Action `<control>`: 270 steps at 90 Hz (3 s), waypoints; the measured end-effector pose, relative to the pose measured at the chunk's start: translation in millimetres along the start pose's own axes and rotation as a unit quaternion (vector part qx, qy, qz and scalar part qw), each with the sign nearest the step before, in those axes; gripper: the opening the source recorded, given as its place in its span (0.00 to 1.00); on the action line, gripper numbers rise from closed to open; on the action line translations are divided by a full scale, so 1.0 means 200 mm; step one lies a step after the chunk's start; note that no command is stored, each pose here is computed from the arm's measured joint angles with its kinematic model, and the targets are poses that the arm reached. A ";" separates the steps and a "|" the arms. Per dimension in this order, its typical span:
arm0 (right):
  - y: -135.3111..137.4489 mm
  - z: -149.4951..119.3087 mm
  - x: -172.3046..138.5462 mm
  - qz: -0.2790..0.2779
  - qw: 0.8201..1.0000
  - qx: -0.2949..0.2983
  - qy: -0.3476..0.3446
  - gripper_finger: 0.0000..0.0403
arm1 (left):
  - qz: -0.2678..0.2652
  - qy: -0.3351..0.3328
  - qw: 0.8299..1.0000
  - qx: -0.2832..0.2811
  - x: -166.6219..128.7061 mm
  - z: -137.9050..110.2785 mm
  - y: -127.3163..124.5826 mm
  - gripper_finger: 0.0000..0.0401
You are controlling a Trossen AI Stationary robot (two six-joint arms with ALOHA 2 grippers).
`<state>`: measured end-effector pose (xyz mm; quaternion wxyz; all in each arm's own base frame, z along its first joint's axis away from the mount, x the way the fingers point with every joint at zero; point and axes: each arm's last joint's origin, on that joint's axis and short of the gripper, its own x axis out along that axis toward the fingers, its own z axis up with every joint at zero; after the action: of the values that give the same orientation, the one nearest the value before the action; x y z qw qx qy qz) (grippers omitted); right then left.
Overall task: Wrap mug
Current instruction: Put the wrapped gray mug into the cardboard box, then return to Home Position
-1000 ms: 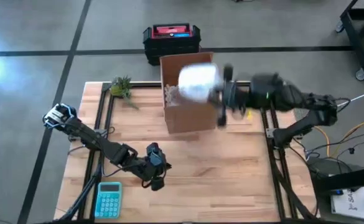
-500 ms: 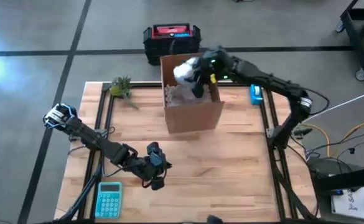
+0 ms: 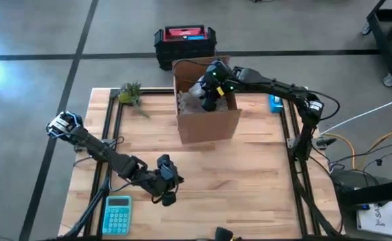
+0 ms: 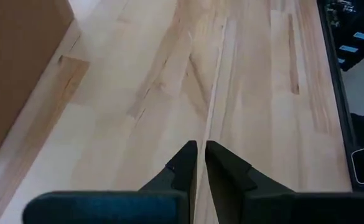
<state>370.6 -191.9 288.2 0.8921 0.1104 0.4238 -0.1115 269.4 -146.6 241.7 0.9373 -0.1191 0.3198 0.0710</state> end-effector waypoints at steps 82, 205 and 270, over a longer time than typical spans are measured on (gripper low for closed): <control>0.26 0.01 -0.92 0.050 0.998 -0.039 -0.024 0.56 | 0.013 -0.055 0.997 0.045 -0.23 0.12 0.10 0.05; 0.46 -1.49 -0.46 0.145 0.941 0.008 -0.305 0.00 | -0.045 -0.282 0.956 -0.071 -0.51 -0.42 0.74 0.00; 0.41 -1.64 -0.44 0.103 0.911 0.022 -0.399 0.01 | -0.017 -0.322 0.945 -0.053 -0.48 -0.61 0.86 0.00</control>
<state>101.5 -9.1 163.4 0.9907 0.1190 0.0167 -0.0632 87.3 -20.0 176.1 0.9837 -0.1445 -0.0056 0.1066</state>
